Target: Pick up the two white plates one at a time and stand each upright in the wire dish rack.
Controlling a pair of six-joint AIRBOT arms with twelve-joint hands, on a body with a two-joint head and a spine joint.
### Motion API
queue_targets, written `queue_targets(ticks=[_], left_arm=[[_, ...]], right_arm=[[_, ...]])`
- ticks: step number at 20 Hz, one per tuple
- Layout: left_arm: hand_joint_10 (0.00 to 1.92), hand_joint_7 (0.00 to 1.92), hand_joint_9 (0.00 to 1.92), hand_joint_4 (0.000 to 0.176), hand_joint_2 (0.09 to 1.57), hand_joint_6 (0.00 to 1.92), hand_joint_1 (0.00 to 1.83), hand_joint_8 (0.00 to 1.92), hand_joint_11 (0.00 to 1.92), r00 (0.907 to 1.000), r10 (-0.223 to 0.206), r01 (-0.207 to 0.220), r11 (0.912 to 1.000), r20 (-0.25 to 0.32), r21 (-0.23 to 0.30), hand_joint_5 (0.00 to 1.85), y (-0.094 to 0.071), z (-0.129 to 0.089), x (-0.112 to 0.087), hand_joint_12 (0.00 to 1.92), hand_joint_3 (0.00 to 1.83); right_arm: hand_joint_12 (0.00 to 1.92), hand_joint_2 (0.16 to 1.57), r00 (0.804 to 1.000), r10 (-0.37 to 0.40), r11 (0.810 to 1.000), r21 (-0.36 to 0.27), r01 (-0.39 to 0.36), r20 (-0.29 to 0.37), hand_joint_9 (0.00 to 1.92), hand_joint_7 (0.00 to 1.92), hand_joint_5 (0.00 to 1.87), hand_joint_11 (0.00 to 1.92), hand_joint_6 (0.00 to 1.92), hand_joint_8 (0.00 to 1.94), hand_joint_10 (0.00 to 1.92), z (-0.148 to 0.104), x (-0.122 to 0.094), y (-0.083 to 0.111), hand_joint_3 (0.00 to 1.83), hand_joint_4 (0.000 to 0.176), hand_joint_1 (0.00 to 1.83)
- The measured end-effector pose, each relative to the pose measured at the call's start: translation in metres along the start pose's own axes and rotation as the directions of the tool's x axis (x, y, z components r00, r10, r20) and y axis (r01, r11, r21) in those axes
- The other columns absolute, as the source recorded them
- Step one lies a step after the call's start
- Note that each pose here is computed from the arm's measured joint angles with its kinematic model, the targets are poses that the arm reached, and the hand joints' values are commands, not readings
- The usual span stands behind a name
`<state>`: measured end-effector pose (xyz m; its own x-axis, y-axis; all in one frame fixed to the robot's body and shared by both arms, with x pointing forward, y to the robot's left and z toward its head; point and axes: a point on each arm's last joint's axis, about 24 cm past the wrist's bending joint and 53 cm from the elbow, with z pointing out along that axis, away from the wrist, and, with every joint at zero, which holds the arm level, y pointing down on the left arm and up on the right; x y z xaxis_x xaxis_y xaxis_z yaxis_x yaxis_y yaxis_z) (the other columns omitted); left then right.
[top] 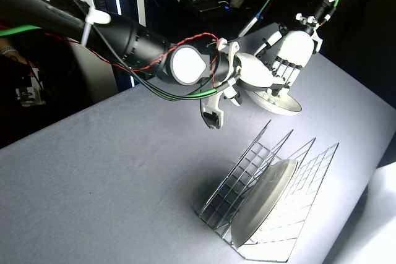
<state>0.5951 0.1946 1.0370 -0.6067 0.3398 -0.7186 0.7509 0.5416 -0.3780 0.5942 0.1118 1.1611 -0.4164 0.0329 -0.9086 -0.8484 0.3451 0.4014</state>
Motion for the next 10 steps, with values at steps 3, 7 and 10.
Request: queue_targets(ticks=[3, 7, 10], left_arm=[[0.0, 0.02, 0.0, 0.0, 1.18, 0.0, 0.0, 0.0, 0.0, 1.0, 0.0, 0.0, 1.0, 0.0, 0.0, 0.05, 0.0, 0.0, 0.0, 0.0, 0.0], [0.0, 0.01, 0.0, 0.0, 1.18, 0.0, 0.0, 0.0, 0.0, 1.0, 0.0, 0.0, 1.0, 0.0, 0.002, 0.04, 0.0, 0.0, 0.0, 0.0, 0.0], [0.0, 0.03, 0.0, 0.0, 1.2, 0.01, 0.0, 0.01, 0.0, 1.0, -0.001, 0.001, 1.0, 0.002, 0.003, 0.05, -0.001, 0.0, -0.001, 0.0, 0.0]], right_arm=[[0.85, 1.05, 1.0, -0.004, 1.0, 0.013, 0.004, -0.003, 0.23, 0.2, 0.23, 0.0, 0.0, 0.0, 0.01, 0.006, 0.003, -0.008, 0.01, 0.0, 1.5], [0.95, 1.06, 1.0, -0.005, 0.999, 0.043, 0.005, -0.014, 0.27, 0.22, 0.25, 0.0, 0.01, 0.01, 0.02, 0.013, 0.011, -0.025, 0.01, 0.0, 1.48], [1.03, 1.09, 1.0, -0.009, 0.999, 0.045, 0.009, -0.007, 0.31, 0.27, 0.3, 0.0, 0.01, 0.0, 0.02, 0.022, 0.01, -0.031, 0.01, 0.0, 1.54]])
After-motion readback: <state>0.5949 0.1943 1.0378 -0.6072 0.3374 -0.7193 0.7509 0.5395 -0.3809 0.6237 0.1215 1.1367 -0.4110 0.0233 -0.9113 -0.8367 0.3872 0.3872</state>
